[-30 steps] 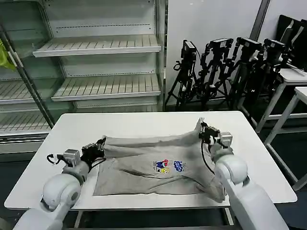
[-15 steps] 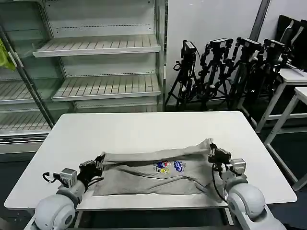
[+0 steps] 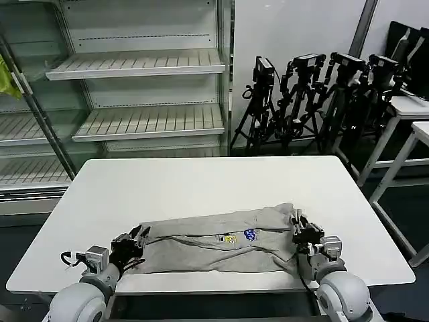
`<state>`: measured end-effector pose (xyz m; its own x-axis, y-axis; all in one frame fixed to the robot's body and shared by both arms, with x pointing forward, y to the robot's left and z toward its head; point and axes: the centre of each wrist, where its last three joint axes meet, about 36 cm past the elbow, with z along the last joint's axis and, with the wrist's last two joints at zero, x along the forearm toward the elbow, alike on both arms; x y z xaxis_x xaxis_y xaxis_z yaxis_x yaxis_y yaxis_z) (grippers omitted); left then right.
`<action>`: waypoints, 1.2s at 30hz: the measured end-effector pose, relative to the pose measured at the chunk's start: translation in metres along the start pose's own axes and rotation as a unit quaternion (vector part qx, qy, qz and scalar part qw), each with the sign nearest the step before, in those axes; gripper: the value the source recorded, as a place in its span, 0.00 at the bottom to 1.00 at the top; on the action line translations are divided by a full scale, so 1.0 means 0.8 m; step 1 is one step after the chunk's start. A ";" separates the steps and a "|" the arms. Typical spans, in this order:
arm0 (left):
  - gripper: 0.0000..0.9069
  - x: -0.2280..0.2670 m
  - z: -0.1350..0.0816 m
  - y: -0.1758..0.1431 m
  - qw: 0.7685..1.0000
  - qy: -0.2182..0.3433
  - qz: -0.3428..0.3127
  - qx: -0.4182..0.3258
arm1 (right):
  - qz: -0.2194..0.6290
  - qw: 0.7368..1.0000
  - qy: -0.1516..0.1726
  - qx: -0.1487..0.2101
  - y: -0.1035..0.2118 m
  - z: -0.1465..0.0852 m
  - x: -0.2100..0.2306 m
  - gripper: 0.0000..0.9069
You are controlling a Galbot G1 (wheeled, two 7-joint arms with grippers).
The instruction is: Fold and organize the clothes.
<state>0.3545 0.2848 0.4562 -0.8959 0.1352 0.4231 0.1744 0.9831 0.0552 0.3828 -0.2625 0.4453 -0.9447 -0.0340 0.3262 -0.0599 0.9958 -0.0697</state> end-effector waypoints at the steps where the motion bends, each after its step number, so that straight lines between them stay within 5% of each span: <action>1: 1.00 0.002 0.000 -0.001 1.000 -0.001 -0.001 0.002 | 0.001 1.000 -0.003 0.000 0.000 0.000 0.003 1.00; 12: 1.00 0.021 0.003 -0.016 0.998 -0.003 -0.024 0.058 | 0.018 0.999 -0.031 0.003 0.005 -0.001 0.055 1.00; 25: 0.99 0.004 0.025 -0.048 0.989 0.000 -0.051 0.140 | 0.027 0.999 -0.029 -0.002 0.014 0.007 0.100 1.00; 26: 0.81 0.002 0.027 -0.050 0.988 0.002 -0.052 0.144 | 0.027 0.999 -0.029 -0.003 0.014 0.007 0.102 1.00; 27: 0.11 0.000 0.029 -0.053 0.988 0.002 -0.053 0.147 | 0.028 0.999 -0.029 -0.003 0.014 0.007 0.104 1.00; 28: 0.04 -0.003 0.030 -0.055 0.987 0.003 -0.054 0.151 | 0.029 0.999 -0.029 -0.004 0.014 0.007 0.106 1.00; 36: 0.04 -0.015 0.041 -0.068 0.984 0.004 -0.062 0.164 | 0.032 0.999 -0.029 -0.007 0.017 0.006 0.117 1.00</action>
<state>0.3422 0.2337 0.4184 -0.8986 0.0117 0.4385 -0.0789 0.9790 -0.1879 0.2923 -0.2527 0.4702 -0.9638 0.0250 0.2655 0.0050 0.9971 -0.0759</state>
